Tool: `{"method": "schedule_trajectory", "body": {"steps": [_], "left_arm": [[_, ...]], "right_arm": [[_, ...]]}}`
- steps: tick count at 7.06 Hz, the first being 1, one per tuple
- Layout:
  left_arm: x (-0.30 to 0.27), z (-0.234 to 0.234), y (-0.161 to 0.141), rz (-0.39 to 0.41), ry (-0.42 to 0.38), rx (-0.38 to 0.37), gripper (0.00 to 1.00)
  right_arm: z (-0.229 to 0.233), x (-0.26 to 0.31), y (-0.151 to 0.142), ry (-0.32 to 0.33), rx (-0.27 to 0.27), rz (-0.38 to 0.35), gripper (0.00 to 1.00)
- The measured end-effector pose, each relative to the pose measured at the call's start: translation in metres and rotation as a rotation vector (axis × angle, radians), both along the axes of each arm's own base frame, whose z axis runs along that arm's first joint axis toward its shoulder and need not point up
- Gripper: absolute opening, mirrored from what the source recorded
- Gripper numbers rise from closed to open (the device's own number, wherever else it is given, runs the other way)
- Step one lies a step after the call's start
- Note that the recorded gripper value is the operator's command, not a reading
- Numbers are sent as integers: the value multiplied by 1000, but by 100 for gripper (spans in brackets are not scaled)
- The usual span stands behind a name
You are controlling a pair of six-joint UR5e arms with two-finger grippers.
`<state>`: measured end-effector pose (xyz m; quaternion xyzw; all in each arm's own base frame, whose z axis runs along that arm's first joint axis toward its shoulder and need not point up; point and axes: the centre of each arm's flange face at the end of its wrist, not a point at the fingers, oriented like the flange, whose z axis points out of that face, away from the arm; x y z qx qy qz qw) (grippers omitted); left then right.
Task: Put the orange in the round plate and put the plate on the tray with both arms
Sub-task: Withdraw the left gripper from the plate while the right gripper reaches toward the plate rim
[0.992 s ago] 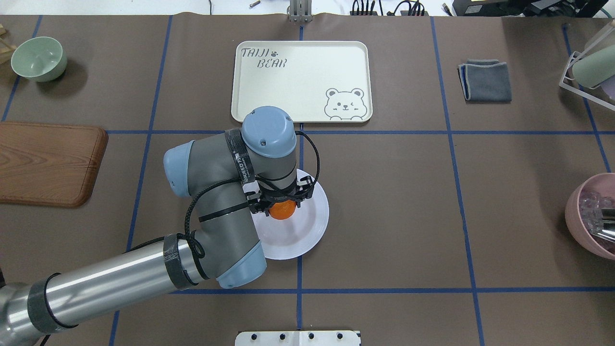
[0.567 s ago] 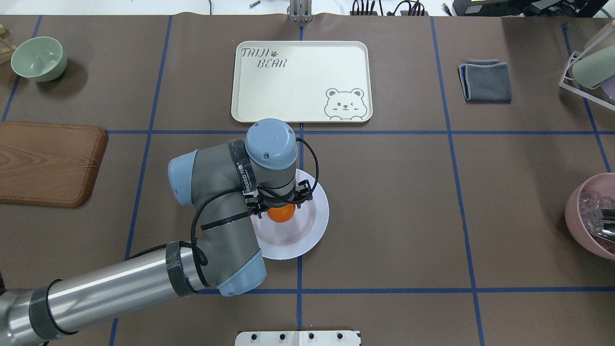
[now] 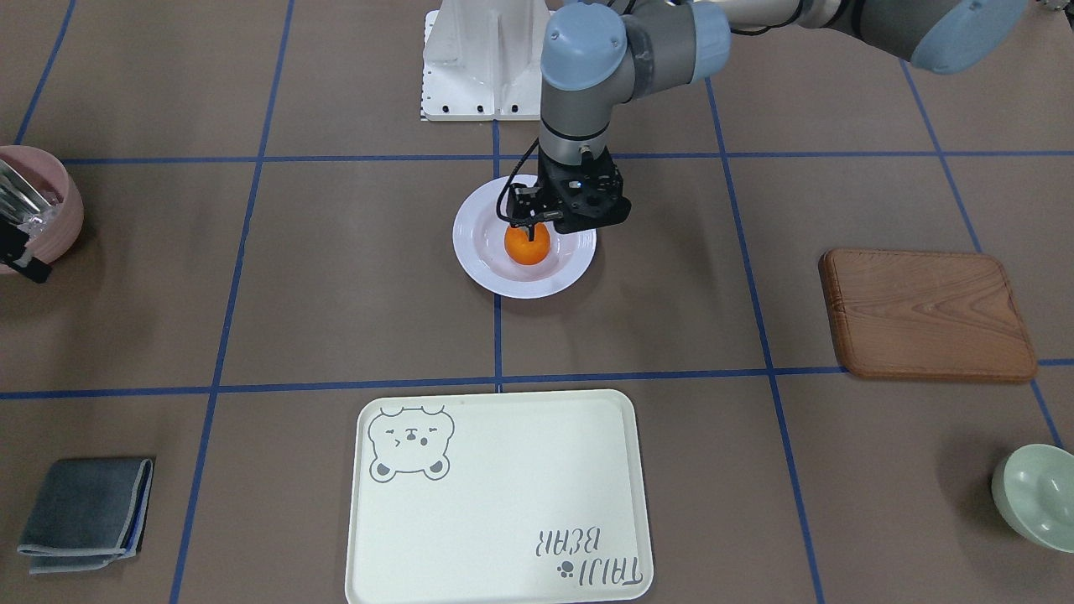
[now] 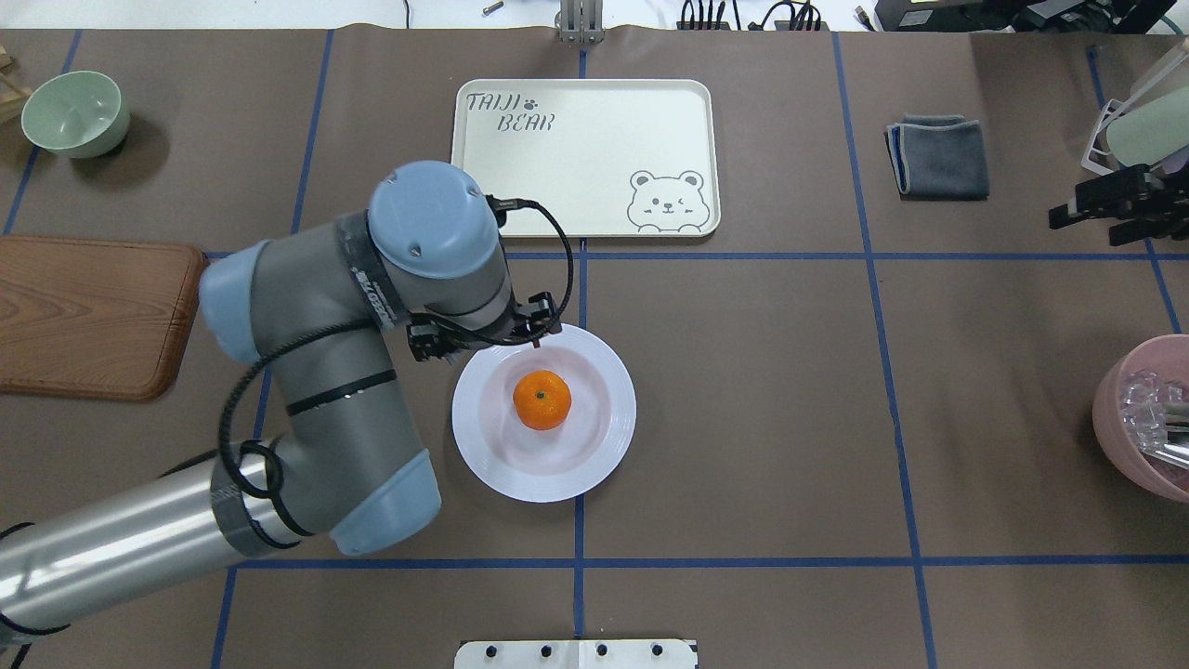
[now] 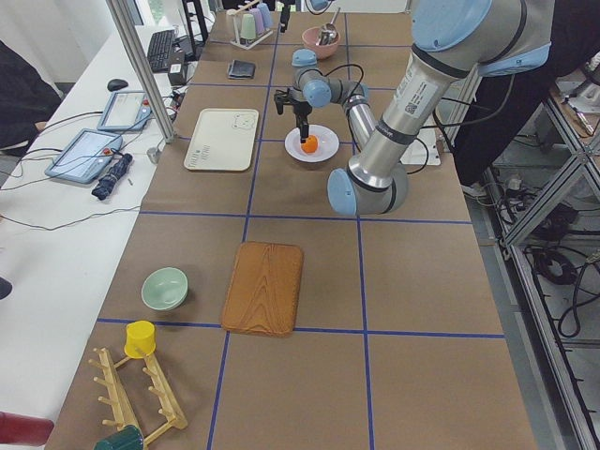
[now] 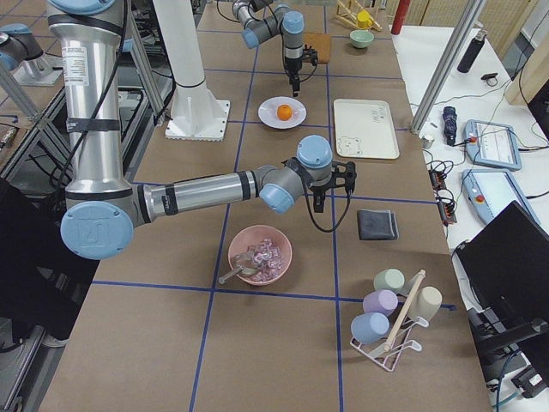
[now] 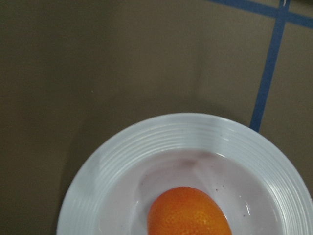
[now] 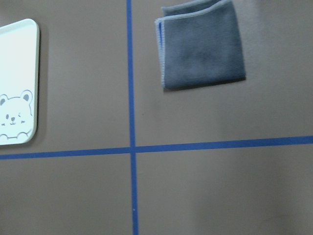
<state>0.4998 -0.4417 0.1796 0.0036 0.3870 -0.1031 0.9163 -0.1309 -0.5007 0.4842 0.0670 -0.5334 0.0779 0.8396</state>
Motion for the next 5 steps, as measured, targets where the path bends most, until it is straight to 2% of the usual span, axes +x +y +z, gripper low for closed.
{"method": "schedule_trajectory", "body": {"steps": [1,2,3,4,5], "left_arm": [[-33,14,-20,-5,-30,32,98],[-61,31,-40,-26,-49,46,98],[-83,41,-55,-57,-49,57,98],[-105,53,-68,-91,-51,59,98],[-124,65,-77,-122,-60,54,98]], "right_arm": [[-11,-38,1,-61,-7,37,100],[-24,-90,8,-141,-26,103,100],[-46,-148,20,-245,-80,161,100],[-72,-202,38,-354,-137,187,100],[-89,-240,59,-429,-171,180,100]]}}
